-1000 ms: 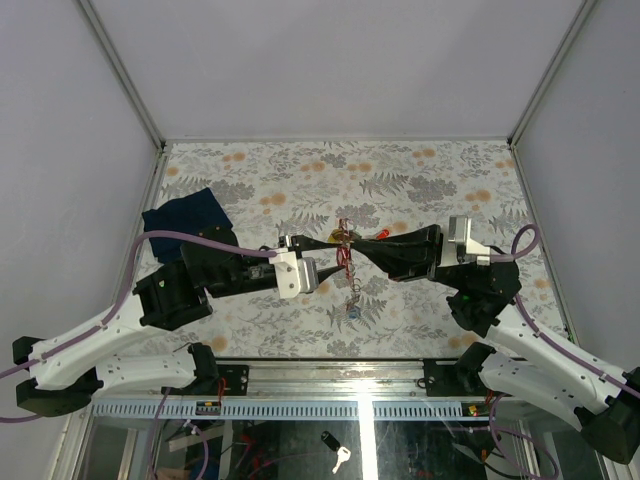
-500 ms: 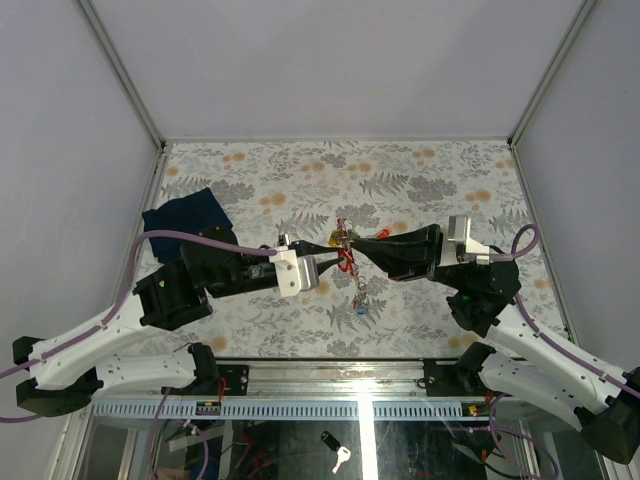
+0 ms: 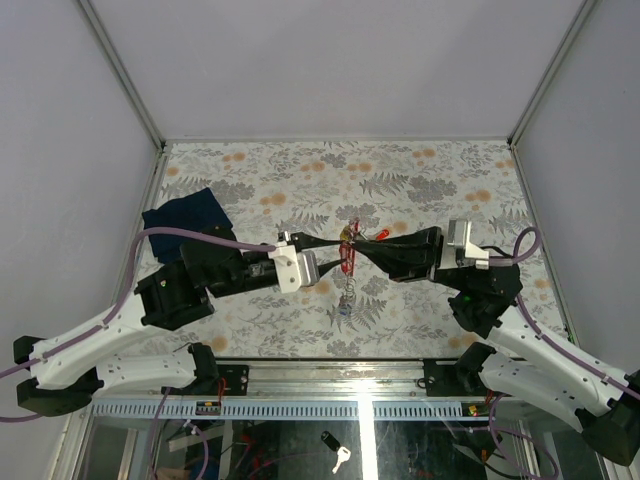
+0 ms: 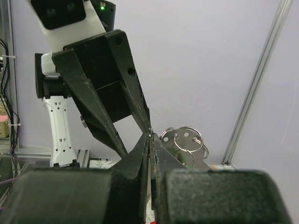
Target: Put the keys on the keyring
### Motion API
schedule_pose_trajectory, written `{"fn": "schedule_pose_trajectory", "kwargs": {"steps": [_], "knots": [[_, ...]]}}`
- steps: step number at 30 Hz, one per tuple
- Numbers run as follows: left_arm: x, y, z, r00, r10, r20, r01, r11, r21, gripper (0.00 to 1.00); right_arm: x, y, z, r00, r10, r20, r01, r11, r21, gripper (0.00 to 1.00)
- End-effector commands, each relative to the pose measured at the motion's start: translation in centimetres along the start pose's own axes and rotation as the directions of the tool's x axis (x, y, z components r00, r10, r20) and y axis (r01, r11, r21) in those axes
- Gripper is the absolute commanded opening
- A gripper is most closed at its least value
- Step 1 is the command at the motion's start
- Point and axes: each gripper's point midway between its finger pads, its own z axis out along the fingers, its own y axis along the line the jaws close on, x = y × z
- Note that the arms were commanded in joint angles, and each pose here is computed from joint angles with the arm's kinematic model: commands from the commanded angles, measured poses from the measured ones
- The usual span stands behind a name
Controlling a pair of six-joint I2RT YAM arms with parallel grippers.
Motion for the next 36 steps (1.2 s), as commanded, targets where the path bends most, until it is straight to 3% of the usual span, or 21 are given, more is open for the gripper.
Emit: {"fn": "schedule_pose_trajectory", "kwargs": {"steps": [1,7,21,31,36], "knots": [[-3.8,1.2,-0.5,0.99,-0.007,0.14,0.013,0.999,-0.046,0.31,-3.1,0.8,0.3,0.992,-0.1,0.08,0.104,0.994,-0.041,0.0],[-4.5,0.4,-0.4,0.984,-0.02,0.176,0.021,1.0,-0.002,0.31,-3.2,2.1,0.2,0.991,-0.105,0.084,0.114,0.988,-0.108,0.0],[-3.2,-1.0,-0.4,0.996,-0.02,0.091,0.012,0.996,0.087,0.26,-4.3,3.8,-0.1,0.988,-0.104,0.116,0.124,0.974,-0.189,0.0],[-3.5,-1.1,-0.5,0.995,-0.018,0.097,0.008,0.995,0.101,0.12,-3.5,4.3,-0.2,0.993,-0.09,0.08,0.106,0.969,-0.224,0.0],[-3.5,-1.3,-0.3,0.996,-0.018,0.088,0.007,0.993,0.117,0.0,-2.9,4.1,-0.2,0.994,-0.093,0.052,0.102,0.97,-0.219,0.0]]}}
